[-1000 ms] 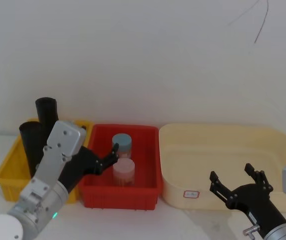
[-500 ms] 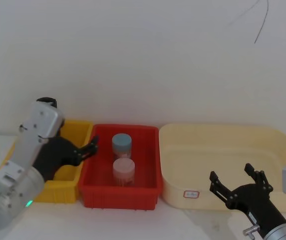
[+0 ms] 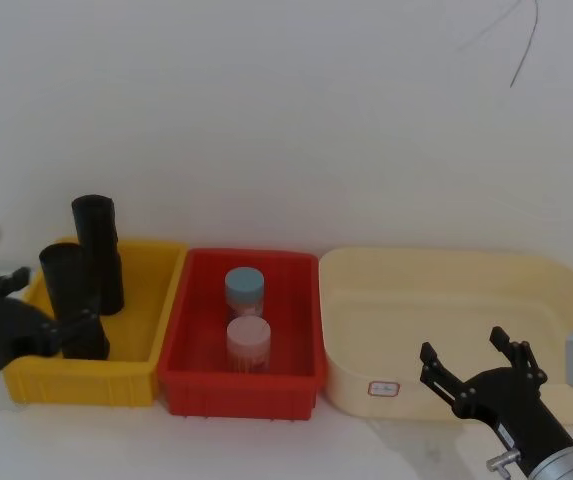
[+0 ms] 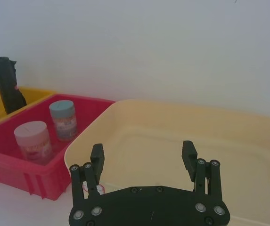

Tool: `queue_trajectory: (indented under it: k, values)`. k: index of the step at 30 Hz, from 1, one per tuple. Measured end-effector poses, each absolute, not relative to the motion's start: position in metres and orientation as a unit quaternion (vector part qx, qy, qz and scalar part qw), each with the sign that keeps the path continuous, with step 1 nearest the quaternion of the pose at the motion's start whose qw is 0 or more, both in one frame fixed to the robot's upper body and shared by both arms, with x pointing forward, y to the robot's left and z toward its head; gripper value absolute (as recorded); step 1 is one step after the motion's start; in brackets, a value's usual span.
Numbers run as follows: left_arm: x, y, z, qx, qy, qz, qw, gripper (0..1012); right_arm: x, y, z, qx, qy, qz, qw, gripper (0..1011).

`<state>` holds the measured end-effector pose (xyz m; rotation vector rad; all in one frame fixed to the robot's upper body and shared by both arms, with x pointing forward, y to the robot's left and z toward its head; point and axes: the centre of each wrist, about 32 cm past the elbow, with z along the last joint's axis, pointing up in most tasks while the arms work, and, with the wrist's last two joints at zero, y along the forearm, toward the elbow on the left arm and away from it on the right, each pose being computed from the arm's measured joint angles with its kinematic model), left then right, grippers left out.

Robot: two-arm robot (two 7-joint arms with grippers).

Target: Pick up the garbage bag with the one hand and transfer it to the other hand.

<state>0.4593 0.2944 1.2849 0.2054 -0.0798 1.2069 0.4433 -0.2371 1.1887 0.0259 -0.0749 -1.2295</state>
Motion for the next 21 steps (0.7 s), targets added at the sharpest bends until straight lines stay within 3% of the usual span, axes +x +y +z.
queue_trajectory:
  k: [10, 21]
  values:
    - [0.445, 0.326, 1.278, 0.081, 0.004, 0.587, 0.806, 1001, 0.443, -0.237, 1.189, 0.012, -0.035, -0.577, 0.816, 1010]
    - [0.464, 0.342, 1.263, 0.062, 0.023, 0.593, 0.803, 1001, 0.443, -0.237, 1.189, 0.012, -0.035, -0.577, 0.816, 1010]
